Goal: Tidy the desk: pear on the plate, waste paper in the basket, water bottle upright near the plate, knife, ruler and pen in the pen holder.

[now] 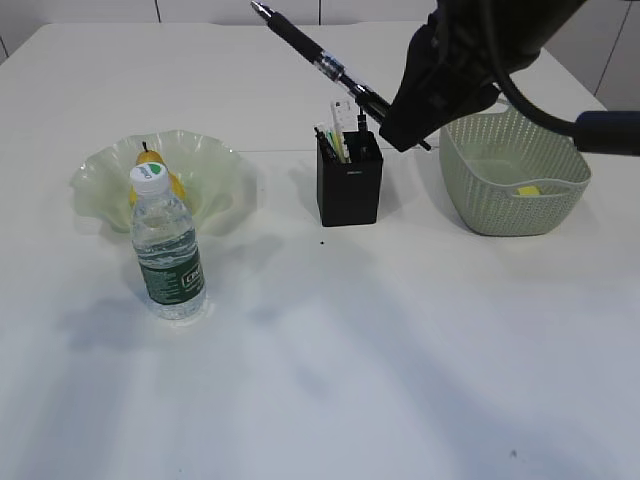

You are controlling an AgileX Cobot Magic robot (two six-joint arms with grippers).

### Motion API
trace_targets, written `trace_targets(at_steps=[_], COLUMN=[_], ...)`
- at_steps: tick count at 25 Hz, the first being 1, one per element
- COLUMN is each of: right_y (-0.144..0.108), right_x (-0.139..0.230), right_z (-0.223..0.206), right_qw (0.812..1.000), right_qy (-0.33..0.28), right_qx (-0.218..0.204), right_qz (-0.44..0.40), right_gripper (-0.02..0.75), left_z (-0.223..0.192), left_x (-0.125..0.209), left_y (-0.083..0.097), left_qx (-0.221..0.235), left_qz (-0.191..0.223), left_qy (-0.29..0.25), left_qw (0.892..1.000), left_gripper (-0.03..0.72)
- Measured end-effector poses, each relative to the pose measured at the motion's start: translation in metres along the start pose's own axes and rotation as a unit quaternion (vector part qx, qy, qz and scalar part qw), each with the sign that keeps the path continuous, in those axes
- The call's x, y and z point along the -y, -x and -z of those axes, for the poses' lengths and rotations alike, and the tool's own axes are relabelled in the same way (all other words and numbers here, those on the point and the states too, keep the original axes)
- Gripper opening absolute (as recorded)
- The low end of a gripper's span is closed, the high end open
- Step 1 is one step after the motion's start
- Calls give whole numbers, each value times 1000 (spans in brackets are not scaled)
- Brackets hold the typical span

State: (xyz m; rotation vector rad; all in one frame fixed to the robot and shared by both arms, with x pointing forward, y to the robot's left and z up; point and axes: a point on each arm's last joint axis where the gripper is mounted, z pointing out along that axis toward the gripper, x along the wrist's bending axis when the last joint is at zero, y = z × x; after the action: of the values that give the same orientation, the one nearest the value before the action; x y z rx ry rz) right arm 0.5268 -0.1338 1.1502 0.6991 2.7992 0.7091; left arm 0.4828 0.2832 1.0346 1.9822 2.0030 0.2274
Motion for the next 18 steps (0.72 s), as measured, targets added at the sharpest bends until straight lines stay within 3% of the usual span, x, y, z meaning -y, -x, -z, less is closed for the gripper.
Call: trace_targets(at_steps=[3, 7, 12, 18], right_y=[0, 0, 0, 1], right_x=[0, 0, 0, 1], right_z=[0, 0, 0, 0], right_qw=[1000, 1000, 1000, 1000], right_qy=[0, 0, -1, -3], right_qx=[0, 0, 1, 4], right_qz=[2, 3, 5, 7], right_gripper=[128, 128, 128, 128], left_z=[2, 9, 6, -6], left_x=[-2, -11, -12, -3], left_y=[6, 20, 39, 41], left_qx=[1, 5, 27, 31], left_qz=[-17, -55, -87, -104], left_qy=[22, 98, 187, 272], left_qw=[1000, 994, 978, 956], left_gripper=[447, 447, 447, 447])
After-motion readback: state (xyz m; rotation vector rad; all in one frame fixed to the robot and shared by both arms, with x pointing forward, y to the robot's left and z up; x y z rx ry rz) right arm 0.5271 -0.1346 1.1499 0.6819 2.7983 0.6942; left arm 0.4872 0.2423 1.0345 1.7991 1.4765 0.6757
